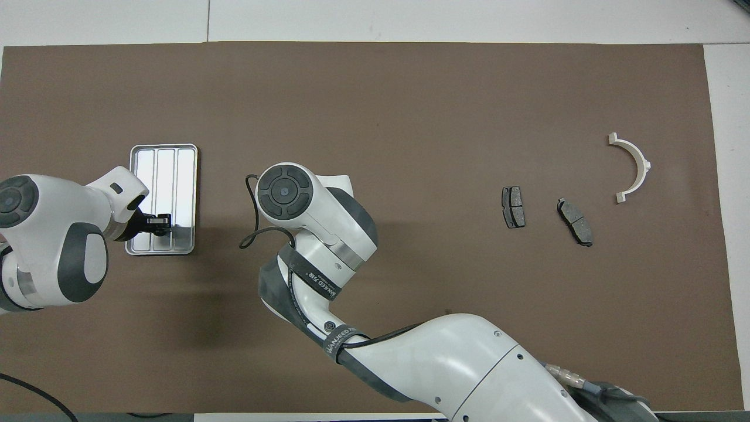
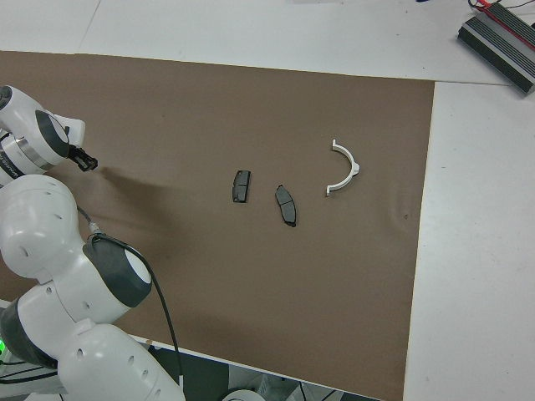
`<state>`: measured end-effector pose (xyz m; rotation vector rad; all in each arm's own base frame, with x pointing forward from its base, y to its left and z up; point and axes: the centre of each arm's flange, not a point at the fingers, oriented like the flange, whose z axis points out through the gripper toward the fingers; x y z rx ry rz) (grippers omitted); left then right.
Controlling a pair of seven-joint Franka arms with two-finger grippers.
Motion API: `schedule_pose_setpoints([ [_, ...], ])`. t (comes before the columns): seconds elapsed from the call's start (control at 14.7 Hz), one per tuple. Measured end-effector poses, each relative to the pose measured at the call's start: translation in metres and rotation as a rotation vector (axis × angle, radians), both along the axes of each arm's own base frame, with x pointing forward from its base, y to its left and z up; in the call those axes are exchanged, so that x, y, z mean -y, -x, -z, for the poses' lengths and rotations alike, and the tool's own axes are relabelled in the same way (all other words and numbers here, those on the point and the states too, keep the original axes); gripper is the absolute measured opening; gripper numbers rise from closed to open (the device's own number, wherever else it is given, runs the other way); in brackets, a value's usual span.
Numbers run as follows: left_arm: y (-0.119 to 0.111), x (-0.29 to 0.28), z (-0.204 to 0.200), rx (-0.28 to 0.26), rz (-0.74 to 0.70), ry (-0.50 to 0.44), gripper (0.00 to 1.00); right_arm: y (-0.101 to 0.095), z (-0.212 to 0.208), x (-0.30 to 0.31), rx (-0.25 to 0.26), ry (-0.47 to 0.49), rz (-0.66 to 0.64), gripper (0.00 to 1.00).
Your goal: Pick bearing gear from pile to tray
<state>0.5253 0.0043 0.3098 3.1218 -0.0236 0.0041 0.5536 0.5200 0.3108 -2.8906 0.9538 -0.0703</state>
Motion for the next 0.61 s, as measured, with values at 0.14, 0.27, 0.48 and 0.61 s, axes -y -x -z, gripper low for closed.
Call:
schedule_pose_setpoints([
  [0.14,0.001,0.000,0.001,-0.002,-0.005,0.002,0.35,0.002,0.010,0.001,0.001,0.011,-0.006,0.23],
  [0.27,0.003,0.000,0.005,0.007,-0.005,0.002,0.35,0.002,0.013,0.002,0.002,0.014,-0.007,0.23],
  [0.48,0.007,0.001,0.010,0.021,-0.006,0.002,0.35,0.000,0.012,0.004,0.008,0.008,-0.003,0.23],
  [0.61,0.007,0.001,0.010,0.023,-0.006,0.002,0.42,-0.002,0.015,0.006,0.016,-0.001,-0.001,0.23],
])
